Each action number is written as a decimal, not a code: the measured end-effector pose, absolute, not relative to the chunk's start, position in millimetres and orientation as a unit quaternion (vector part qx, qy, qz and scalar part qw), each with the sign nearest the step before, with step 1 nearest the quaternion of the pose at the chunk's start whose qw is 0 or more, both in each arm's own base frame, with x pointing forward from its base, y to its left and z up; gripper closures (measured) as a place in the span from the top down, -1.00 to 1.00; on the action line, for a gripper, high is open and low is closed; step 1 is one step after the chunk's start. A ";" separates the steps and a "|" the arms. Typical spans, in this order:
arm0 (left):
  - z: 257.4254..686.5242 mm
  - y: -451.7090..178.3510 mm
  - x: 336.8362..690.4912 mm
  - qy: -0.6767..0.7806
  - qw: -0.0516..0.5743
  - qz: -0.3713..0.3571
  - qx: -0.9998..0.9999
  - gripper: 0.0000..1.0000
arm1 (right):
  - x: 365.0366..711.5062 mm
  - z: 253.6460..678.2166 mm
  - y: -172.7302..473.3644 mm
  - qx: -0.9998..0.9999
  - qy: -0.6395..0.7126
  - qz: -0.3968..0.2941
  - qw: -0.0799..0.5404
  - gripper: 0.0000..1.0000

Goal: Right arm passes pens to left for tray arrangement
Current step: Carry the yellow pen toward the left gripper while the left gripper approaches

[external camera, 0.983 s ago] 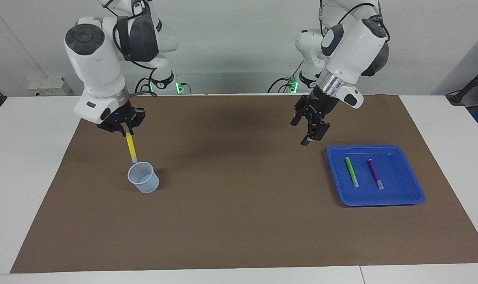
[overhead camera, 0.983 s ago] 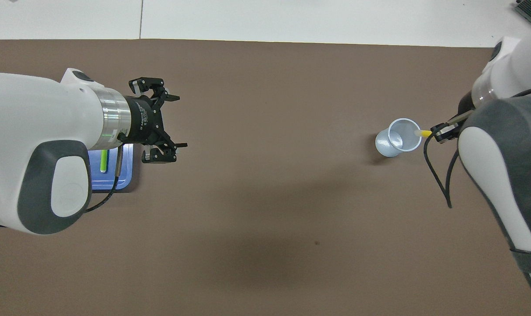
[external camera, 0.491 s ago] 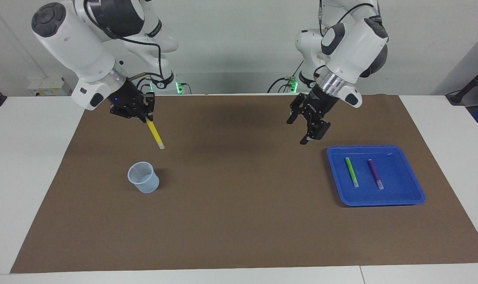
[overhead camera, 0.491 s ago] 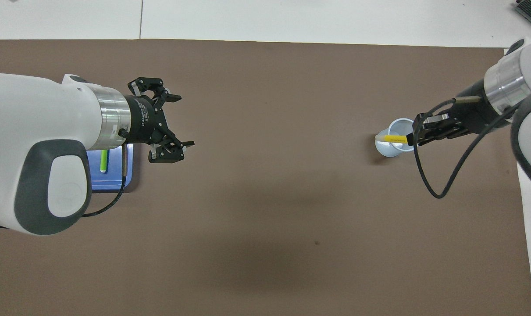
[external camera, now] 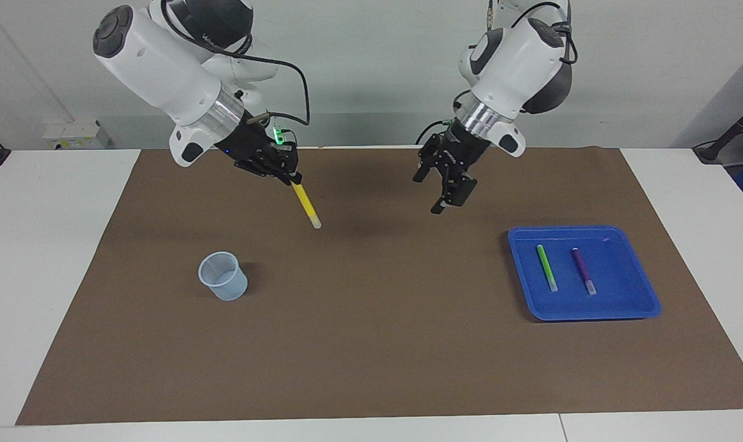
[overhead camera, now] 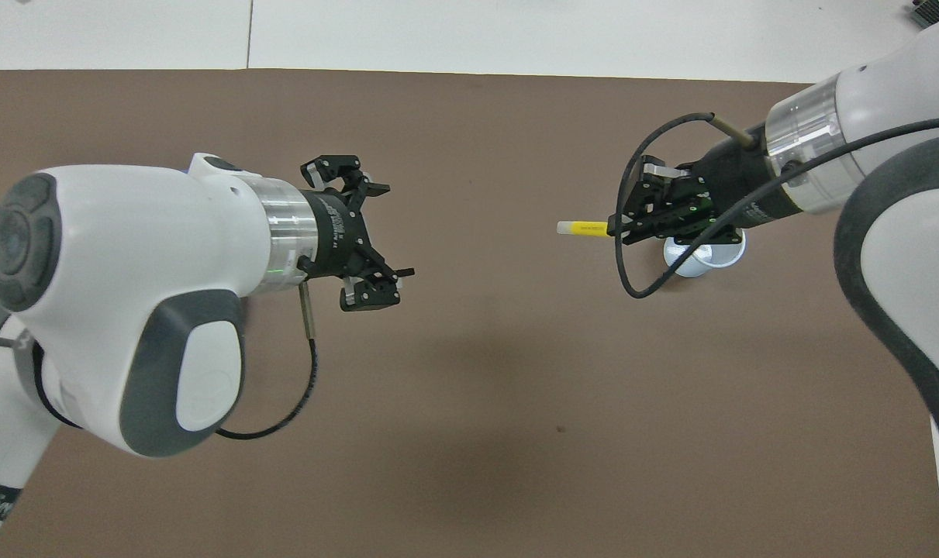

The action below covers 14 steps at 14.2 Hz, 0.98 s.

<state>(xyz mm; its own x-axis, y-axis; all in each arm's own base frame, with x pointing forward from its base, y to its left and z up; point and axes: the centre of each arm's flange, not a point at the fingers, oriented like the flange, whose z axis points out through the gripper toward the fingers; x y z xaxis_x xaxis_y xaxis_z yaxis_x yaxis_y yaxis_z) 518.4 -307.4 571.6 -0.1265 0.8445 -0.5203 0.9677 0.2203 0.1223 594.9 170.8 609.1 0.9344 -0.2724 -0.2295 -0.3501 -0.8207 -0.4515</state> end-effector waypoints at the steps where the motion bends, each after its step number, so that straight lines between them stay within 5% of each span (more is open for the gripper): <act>1: 575.4 -319.4 513.4 0.745 0.261 -0.126 0.601 1.00 | 595.1 609.1 181.8 -0.944 0.187 0.078 0.260 -0.63; 14: 544.6 -391.8 491.0 0.734 0.299 -0.136 0.594 0.92 | 588.1 601.1 242.4 -0.906 0.306 0.090 0.278 -0.63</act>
